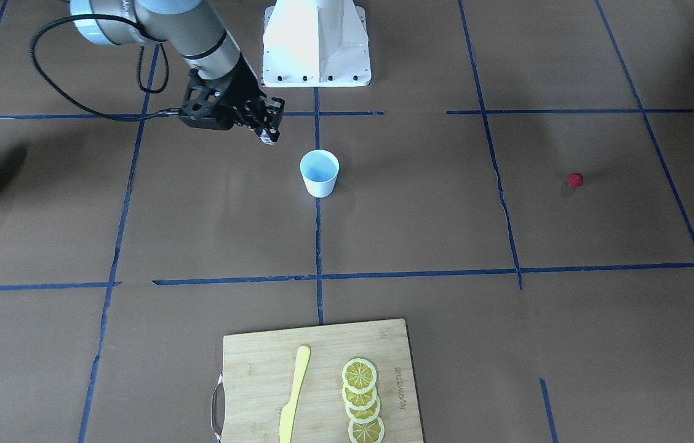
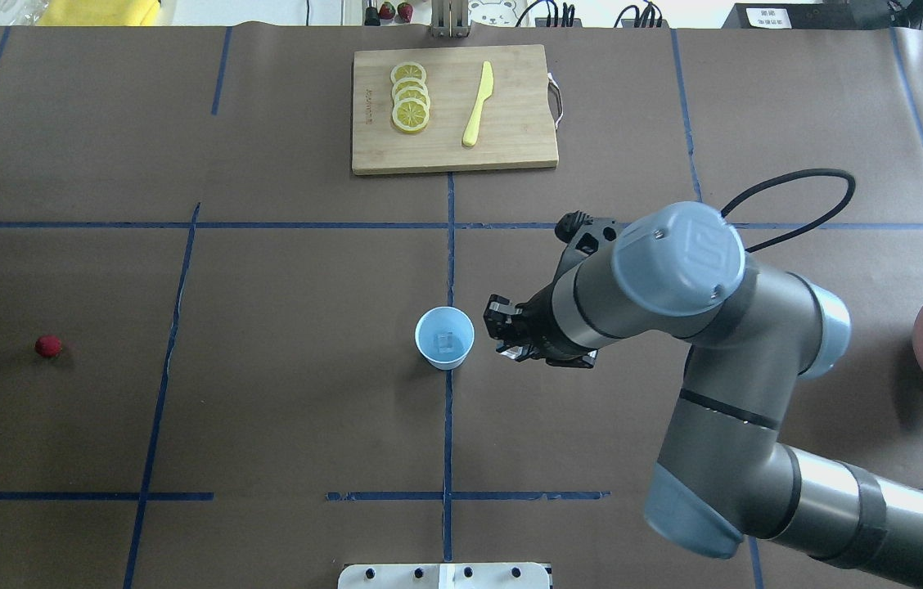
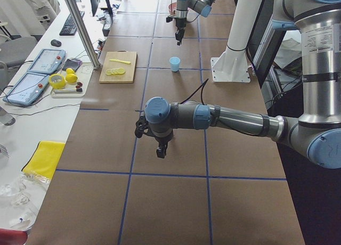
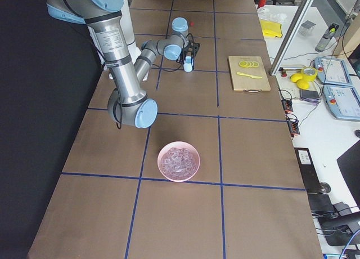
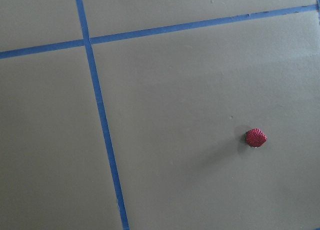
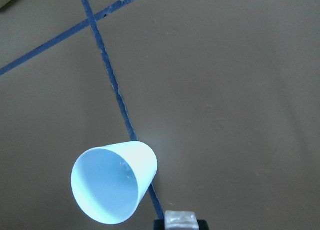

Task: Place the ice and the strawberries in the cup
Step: 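Carry the second ice cube with the right gripper over the cup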

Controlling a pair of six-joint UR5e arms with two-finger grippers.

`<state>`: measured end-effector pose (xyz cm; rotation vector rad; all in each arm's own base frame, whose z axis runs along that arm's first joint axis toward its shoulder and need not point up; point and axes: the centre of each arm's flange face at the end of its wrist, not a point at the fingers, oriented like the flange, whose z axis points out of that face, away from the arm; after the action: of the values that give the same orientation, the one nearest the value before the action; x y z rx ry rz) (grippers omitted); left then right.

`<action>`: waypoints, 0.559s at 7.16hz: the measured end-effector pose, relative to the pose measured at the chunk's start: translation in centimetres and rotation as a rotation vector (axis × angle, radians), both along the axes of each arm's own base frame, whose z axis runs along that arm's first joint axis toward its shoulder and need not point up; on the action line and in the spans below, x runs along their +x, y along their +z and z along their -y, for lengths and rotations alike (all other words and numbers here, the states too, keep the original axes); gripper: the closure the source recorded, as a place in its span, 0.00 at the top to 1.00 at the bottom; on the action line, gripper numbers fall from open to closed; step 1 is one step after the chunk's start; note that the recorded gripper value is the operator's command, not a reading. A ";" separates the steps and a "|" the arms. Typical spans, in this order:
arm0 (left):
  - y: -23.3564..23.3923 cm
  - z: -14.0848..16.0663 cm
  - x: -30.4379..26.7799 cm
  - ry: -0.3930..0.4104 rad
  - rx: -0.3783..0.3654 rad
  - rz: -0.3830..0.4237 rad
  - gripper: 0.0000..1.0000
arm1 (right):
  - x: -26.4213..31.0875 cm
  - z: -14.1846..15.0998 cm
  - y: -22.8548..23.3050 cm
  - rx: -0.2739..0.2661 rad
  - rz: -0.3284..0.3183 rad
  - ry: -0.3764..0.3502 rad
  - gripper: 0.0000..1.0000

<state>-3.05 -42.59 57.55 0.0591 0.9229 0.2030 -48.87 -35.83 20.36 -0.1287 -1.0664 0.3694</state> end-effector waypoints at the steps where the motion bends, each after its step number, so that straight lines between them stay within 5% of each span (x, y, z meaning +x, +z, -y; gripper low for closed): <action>1: -0.1 -0.1 -0.1 0.001 0.006 0.011 1.00 | -2.4 -0.5 -0.7 0.000 -0.007 0.011 0.00; 4: 0.0 -1.1 -0.3 0.006 0.014 0.043 1.00 | -6.5 0.3 -2.8 -0.006 -0.013 0.033 0.00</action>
<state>-3.38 -41.51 57.53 0.0652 0.8786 0.2153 -55.33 -36.16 17.60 -0.1146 -1.0560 0.4024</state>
